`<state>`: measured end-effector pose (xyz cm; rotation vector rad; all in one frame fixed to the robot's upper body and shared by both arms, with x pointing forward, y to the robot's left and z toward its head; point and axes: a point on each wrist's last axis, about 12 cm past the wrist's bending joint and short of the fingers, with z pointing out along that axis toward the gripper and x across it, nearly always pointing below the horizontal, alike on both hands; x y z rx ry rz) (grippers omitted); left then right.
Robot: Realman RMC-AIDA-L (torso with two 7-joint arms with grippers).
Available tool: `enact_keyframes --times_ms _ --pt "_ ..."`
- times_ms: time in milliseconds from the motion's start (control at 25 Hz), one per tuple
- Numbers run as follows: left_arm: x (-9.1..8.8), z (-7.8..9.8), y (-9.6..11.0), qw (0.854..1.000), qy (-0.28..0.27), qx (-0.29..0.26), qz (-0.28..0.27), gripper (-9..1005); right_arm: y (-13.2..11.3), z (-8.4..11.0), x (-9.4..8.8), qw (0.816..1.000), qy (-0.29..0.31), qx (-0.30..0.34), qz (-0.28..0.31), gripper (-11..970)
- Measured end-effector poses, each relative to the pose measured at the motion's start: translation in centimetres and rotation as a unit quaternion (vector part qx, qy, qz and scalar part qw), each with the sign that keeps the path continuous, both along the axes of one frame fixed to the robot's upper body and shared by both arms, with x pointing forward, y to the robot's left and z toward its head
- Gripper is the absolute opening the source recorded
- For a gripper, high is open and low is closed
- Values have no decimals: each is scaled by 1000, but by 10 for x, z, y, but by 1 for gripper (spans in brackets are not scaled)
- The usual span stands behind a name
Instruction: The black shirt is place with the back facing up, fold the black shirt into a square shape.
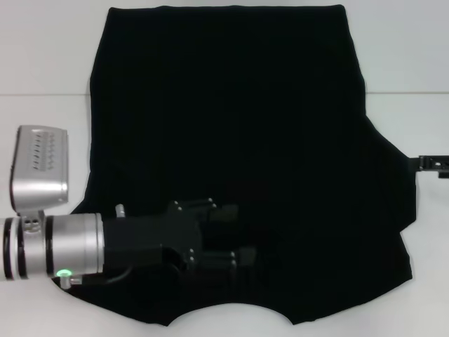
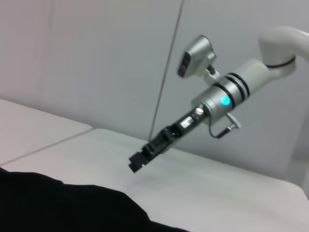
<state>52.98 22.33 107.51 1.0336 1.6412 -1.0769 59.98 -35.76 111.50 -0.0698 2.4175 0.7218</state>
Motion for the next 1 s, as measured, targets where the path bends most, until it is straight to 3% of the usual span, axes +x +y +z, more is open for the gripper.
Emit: enact_keyframes --times_ms 400,1000 --pt "1 -5 -10 998 -13 46 -37 807 6 -16 4 999 26 -14 -27 922" --pt "6 -3 -7 998 -19 48 -23 806 22 -33 6 999 37 -20 -28 907"
